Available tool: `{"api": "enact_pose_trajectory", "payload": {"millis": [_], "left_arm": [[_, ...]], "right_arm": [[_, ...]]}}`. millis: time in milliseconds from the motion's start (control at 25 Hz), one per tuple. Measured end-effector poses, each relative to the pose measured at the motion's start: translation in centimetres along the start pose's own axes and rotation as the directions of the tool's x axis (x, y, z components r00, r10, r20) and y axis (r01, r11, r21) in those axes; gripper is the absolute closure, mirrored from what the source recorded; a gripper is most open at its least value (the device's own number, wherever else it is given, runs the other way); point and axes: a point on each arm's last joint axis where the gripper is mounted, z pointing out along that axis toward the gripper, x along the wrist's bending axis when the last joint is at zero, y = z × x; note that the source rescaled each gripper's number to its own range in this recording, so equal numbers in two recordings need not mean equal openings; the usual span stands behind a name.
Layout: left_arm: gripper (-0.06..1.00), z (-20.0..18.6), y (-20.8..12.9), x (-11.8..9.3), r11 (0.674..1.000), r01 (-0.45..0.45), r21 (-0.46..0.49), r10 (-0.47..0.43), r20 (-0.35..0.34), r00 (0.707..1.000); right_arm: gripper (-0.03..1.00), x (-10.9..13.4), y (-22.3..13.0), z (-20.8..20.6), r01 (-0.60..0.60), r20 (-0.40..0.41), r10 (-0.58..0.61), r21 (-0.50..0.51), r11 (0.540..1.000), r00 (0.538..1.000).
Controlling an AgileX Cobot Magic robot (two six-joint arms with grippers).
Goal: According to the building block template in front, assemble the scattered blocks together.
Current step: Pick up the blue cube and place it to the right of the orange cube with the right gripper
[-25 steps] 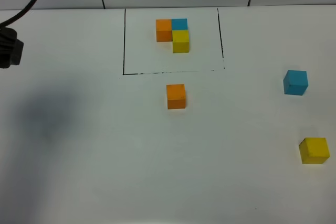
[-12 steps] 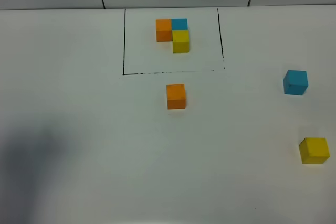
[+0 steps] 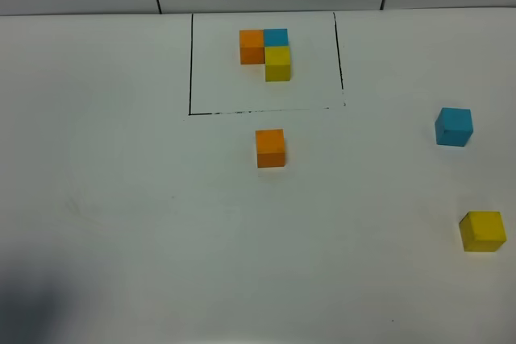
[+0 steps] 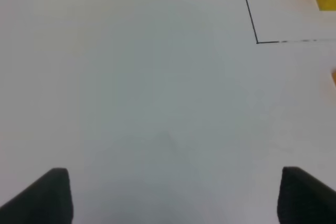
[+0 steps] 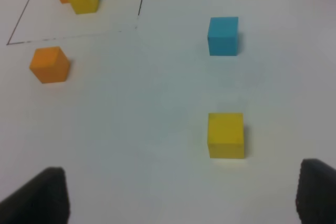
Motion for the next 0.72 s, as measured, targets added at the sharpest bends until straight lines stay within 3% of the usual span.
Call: {"api": "enact_pose_trajectory", "payload": {"millis": [200,720], "left_arm": [[0.14,-1.5,-3.6,-0.2,0.997,-0.045,-0.066,0.049,0.064,0.997],[0.14,-2.9,-9.9,-0.1,0.989,-0.077,-0.126,0.093,0.124,0.988]], "right_arm": [[0.20,0.0,0.0,0.0,0.000,0.000,0.000,0.000,1.000,1.000],[0.20,0.0,0.0,0.0,-0.001,-0.001,0.001,0.000,1.000,1.000]]}}
